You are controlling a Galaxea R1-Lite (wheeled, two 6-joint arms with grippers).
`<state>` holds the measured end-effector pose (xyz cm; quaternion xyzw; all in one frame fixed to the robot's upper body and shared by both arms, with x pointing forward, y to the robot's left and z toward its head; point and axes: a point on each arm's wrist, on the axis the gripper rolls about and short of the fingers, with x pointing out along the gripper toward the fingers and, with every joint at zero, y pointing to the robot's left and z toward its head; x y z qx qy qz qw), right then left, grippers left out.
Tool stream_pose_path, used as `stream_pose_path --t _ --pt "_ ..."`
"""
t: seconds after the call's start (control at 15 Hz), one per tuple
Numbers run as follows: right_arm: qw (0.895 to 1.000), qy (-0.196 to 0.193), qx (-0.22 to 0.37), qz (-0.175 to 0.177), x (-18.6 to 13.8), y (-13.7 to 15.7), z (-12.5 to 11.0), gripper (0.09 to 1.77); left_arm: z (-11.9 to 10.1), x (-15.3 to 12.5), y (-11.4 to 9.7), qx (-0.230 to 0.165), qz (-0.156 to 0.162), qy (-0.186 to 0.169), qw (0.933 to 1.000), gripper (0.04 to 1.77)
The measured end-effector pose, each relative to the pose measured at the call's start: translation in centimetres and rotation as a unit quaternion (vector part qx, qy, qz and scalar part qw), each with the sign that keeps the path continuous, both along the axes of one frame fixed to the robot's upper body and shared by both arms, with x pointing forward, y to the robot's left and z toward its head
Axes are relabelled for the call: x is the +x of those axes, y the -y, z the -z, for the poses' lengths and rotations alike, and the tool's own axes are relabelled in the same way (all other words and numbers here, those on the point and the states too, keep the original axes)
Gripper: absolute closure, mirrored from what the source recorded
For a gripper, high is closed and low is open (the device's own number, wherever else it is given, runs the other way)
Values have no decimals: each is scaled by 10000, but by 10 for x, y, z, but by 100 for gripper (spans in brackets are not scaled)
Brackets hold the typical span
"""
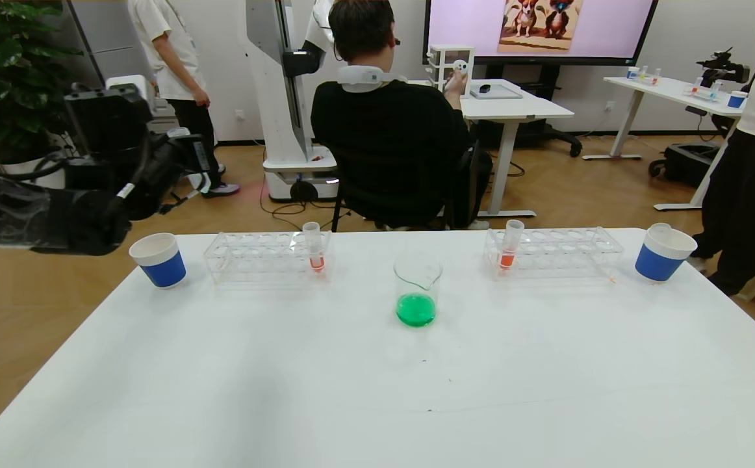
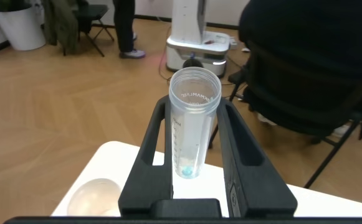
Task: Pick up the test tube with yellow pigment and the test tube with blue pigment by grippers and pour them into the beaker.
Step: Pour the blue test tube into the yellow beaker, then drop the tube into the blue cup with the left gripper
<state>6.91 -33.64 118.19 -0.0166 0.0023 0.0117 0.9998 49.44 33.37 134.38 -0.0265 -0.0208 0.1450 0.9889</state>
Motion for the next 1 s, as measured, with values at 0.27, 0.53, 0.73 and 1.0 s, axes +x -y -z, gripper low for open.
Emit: stream_pose_path --t 0.27,0.53,0.73,1.0 --pt "10000 -2 0 0 0 0 0 12 21 -15 -56 -65 -381 -376 9985 135" --pt "10000 0 0 0 0 0 0 12 35 -32 -63 -370 -364 100 9986 135" --pt "10000 0 -2 -2 0 0 0 12 57 -36 -75 -103 -427 -78 9990 135" --pt "10000 0 0 2 0 0 0 12 78 -31 -83 -27 -506 -381 9980 135"
